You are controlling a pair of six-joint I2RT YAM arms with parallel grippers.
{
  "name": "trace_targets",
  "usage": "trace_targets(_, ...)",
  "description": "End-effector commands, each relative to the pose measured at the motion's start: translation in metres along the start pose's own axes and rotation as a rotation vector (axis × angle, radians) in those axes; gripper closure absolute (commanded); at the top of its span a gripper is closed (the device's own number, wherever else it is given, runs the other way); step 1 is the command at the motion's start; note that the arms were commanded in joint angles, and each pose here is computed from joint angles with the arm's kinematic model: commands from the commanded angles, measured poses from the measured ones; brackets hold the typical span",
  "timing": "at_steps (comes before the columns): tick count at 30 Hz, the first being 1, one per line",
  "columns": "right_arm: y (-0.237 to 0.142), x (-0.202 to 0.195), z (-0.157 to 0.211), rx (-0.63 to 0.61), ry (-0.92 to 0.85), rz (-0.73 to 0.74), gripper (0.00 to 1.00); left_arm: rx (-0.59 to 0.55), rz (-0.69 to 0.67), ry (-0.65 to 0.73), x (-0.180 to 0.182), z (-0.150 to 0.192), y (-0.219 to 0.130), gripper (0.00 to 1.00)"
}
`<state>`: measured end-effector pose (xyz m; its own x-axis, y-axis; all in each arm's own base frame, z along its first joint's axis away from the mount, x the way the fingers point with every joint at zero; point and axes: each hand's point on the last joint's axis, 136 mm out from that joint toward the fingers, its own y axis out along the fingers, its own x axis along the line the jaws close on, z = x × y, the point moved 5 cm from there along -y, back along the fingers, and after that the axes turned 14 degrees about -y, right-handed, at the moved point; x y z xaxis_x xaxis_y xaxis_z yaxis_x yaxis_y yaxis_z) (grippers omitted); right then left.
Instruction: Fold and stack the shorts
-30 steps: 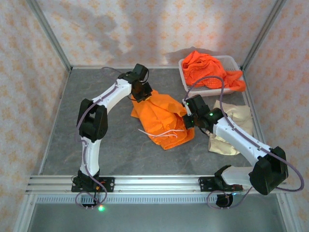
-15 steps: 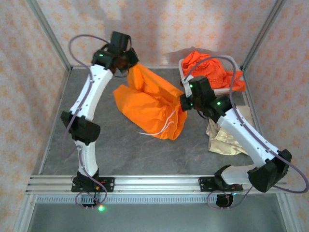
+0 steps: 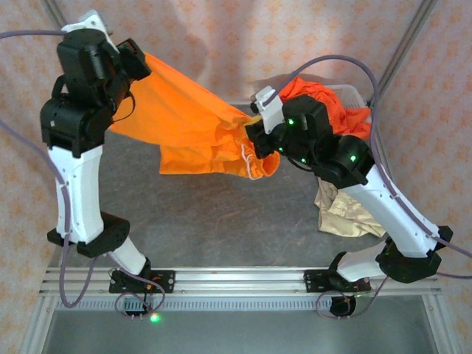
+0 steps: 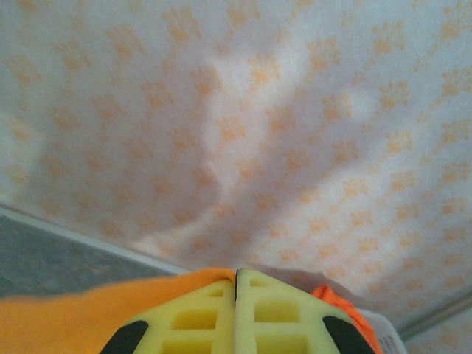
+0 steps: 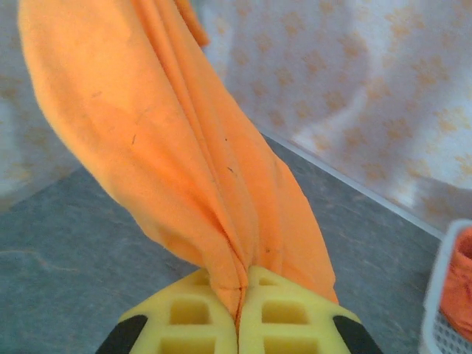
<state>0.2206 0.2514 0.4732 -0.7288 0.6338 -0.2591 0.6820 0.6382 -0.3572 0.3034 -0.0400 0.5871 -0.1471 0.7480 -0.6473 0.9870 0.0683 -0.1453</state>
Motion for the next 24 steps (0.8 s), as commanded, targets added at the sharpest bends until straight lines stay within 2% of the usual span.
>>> trace_targets(1,-0.019,0.003,-0.005,0.029,-0.012,0.024,1.0,-0.279,-0.094,0.035,0.014,-0.056,-0.04,1.0)
trace_targets(6,-0.022,0.012,-0.022,-0.033,0.036,0.007,1.0,-0.382,-0.074,0.038,0.007,-0.076,-0.055,1.0)
trace_targets(10,-0.002,0.002,0.003,0.067,0.049,0.151,1.0,-0.373,-0.108,0.067,0.006,-0.069,-0.03,1.0)
trace_targets(13,0.024,-0.005,0.042,0.183,0.088,0.231,1.0,-0.297,-0.181,0.122,0.013,-0.045,0.016,1.0)
trace_targets(15,0.047,-0.012,0.076,0.257,0.18,0.227,1.0,-0.232,-0.24,0.163,0.021,-0.02,0.054,1.0)
trace_targets(22,0.115,-0.052,0.182,0.423,0.391,0.278,1.0,-0.016,-0.439,0.244,0.073,0.088,0.192,1.0)
trace_targets(24,0.135,-0.06,0.203,0.463,0.41,0.278,0.99,0.034,-0.47,0.257,0.086,0.115,0.22,1.0)
